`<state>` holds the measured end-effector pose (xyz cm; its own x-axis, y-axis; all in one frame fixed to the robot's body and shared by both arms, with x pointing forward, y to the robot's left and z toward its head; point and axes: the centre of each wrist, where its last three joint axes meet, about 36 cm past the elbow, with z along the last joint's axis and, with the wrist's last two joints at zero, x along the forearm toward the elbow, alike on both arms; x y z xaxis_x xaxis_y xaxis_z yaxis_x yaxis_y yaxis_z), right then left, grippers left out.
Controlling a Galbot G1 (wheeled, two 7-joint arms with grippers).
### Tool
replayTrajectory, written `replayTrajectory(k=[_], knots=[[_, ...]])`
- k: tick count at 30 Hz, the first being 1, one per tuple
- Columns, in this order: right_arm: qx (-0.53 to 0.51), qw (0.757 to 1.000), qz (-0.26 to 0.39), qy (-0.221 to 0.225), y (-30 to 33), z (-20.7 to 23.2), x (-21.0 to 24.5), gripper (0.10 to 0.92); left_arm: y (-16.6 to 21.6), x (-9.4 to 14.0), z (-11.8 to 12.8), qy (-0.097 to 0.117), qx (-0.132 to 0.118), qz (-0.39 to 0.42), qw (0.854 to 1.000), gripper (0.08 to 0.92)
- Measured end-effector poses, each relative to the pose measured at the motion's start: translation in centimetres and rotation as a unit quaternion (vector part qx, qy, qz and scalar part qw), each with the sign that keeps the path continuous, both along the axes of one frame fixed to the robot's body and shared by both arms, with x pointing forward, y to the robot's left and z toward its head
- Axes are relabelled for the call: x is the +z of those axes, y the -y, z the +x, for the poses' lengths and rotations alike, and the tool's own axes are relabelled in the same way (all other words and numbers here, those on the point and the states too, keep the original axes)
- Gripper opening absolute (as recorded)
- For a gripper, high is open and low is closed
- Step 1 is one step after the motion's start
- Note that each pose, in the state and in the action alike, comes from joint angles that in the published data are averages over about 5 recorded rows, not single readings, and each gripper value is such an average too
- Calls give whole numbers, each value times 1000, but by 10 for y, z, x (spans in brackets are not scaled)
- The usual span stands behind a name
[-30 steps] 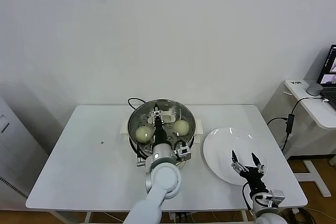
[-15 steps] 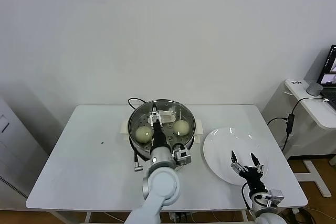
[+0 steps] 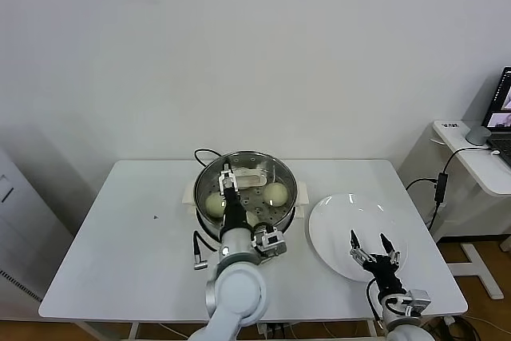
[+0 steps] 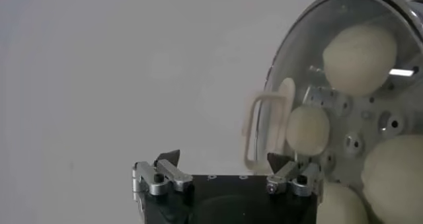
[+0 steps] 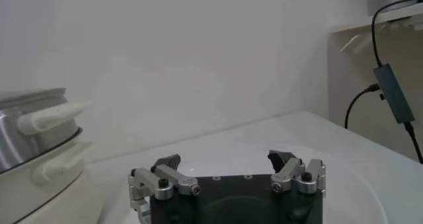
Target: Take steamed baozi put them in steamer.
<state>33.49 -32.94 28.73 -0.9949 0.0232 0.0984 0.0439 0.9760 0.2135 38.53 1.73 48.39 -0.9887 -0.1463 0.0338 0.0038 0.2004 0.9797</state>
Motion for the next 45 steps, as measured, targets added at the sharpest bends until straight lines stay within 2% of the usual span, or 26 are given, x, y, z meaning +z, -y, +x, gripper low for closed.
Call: replayTrajectory(k=[6,11,14,20,23,26,30,34,38,42,45], knots=[[14,1000,9,4,-9,-1,3,823,-16,9,-8,13,17,-25,999,823],[30,999,12,19,-17,1,10,823,-41,14,-10,20,41,-82,996,823],[41,999,8,26,-20,0,14,823,-65,14,-10,13,57,-127,990,823],[62,998,-1,34,-28,-4,23,823,-128,3,-11,-22,95,-217,971,823],[67,997,-8,35,-30,-7,29,823,-159,-3,-15,-30,100,-260,960,823],[66,997,-12,33,-29,-11,34,823,-185,-9,-23,-25,82,-302,949,823],[61,998,-13,29,-29,-19,38,823,-209,-20,-37,-3,34,-355,934,823],[55,998,-8,20,-32,-30,35,823,-221,-33,-54,23,-4,-393,919,823],[52,999,-3,8,-36,-41,33,823,-225,-46,-74,43,-28,-419,906,823],[50,999,-1,-5,-40,-53,31,823,-224,-58,-96,43,-41,-450,891,823],[50,999,-2,-13,-43,-62,31,823,-221,-65,-112,31,-49,-477,877,823]])
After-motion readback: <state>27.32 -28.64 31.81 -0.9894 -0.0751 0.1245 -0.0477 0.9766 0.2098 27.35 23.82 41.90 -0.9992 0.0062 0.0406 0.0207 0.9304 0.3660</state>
